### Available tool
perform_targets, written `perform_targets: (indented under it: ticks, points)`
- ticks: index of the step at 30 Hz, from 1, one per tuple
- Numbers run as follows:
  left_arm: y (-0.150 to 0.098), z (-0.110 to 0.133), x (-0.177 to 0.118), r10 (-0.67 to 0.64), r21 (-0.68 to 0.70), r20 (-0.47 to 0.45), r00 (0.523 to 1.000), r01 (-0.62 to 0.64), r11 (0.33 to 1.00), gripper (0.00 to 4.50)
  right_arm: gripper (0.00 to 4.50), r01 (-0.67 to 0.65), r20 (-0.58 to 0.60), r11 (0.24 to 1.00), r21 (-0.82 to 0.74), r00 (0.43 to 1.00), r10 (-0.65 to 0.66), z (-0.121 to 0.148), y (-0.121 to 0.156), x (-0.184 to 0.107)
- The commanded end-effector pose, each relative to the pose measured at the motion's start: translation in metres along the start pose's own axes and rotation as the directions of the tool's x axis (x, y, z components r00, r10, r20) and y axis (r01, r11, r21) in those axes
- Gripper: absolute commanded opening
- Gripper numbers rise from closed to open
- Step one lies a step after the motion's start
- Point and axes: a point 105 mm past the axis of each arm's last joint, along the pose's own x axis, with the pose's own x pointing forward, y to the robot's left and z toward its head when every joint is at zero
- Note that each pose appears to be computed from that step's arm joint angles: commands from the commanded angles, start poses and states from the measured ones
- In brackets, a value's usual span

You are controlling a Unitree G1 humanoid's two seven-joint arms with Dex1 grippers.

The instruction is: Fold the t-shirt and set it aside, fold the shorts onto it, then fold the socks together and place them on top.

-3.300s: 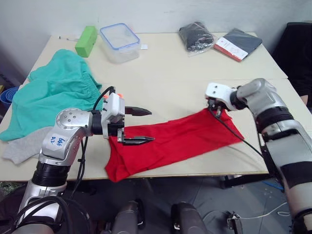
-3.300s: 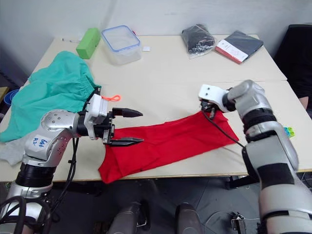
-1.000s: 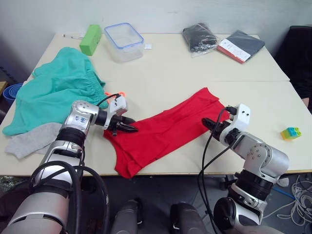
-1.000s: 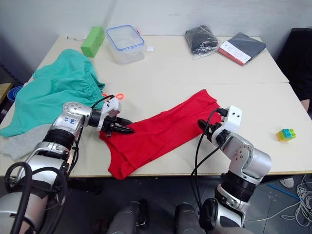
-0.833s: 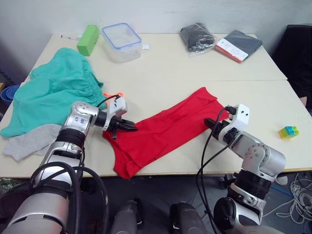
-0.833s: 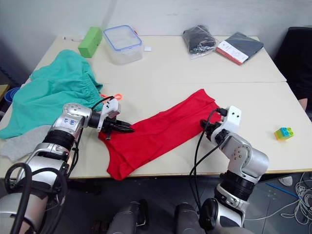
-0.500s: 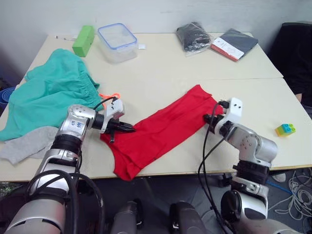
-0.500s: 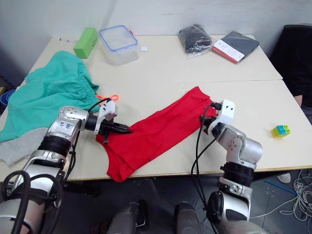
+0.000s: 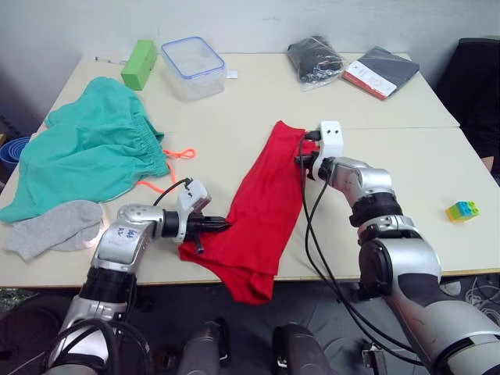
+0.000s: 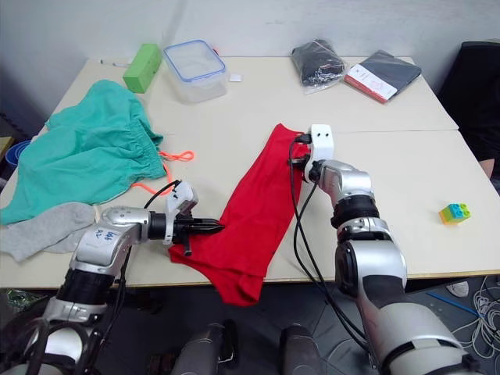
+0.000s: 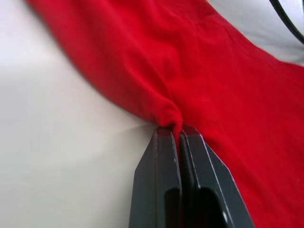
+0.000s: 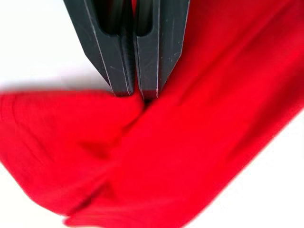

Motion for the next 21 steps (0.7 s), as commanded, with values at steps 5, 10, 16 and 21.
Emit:
perform_targets:
  ticks: [5,10,16,21]
  points:
    - [-0.01,0.001,0.003,0.104,-0.081,0.031,0.994,-0.101,0.992,0.0,0.04,0.027,0.052,0.994,-0.102,0.998,-0.022,0.018,-0.001,0.002]
    - [-0.001,0.005,-0.009,0.139,-0.112,0.045,0.989,-0.133,0.985,1.0,0.0,0.057,0.064,0.984,-0.167,0.997,-0.047,0.024,-0.013,-0.004]
    - [0.001,0.018,-0.028,0.095,-0.11,0.054,0.994,-0.089,0.99,2.84,1.27,0.023,0.08,0.973,-0.229,0.997,-0.005,0.031,-0.023,-0.014]
    - [0.019,0.034,-0.047,0.054,-0.028,0.029,0.998,-0.053,0.998,4.4,2.97,-0.036,0.093,0.976,-0.215,0.994,0.058,0.039,-0.031,-0.045]
